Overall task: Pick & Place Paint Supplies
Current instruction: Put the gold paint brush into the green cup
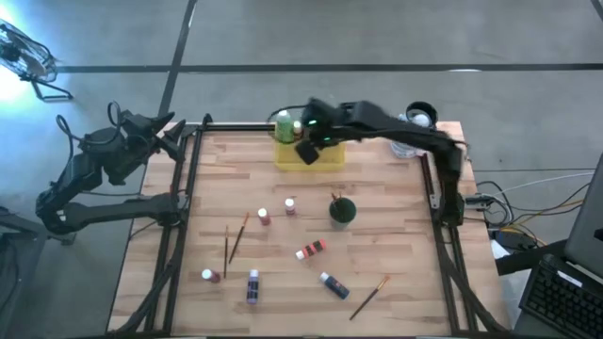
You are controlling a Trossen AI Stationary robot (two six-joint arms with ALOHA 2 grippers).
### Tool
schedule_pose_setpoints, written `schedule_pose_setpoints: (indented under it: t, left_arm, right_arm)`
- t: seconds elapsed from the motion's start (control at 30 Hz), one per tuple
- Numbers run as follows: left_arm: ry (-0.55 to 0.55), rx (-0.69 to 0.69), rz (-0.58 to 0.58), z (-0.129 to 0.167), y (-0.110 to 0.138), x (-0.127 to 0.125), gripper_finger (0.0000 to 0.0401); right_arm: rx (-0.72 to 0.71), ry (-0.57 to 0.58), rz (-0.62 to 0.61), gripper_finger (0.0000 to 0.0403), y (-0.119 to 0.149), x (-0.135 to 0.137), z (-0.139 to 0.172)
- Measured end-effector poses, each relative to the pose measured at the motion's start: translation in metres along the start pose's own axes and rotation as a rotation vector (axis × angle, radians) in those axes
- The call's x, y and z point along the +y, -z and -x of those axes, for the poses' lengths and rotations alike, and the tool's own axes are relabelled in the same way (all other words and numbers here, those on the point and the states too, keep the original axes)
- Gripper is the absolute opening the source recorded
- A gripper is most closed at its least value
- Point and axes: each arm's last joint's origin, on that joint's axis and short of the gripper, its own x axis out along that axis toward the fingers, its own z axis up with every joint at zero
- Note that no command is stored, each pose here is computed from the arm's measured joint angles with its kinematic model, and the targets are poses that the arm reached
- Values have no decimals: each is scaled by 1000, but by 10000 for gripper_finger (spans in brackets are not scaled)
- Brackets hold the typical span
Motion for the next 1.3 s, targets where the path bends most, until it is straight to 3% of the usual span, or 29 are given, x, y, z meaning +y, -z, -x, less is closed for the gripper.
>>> schedule_pose_setpoints:
  t: [0.23,0.47,0.67,0.93,1.17,1.3]
  left_arm:
    - [0,0,0,0,0,0,181]
    - [1,0,0,0,0,0,181]
    - [4,0,0,0,0,0,181]
    - [3,0,0,0,0,0,181]
    - [3,0,0,0,0,0,181]
    - [3,0,0,0,0,0,181]
  right_arm:
    - [-164,-118,-2,8,25,-31,118]
    - [-230,-200,-37,8,65,-62,186]
    - [-209,-233,23,8,102,-79,210]
    - [-110,-441,181,8,147,-89,223]
    - [-115,-547,269,8,179,-104,237]
    - [-140,-596,422,8,190,-104,240]
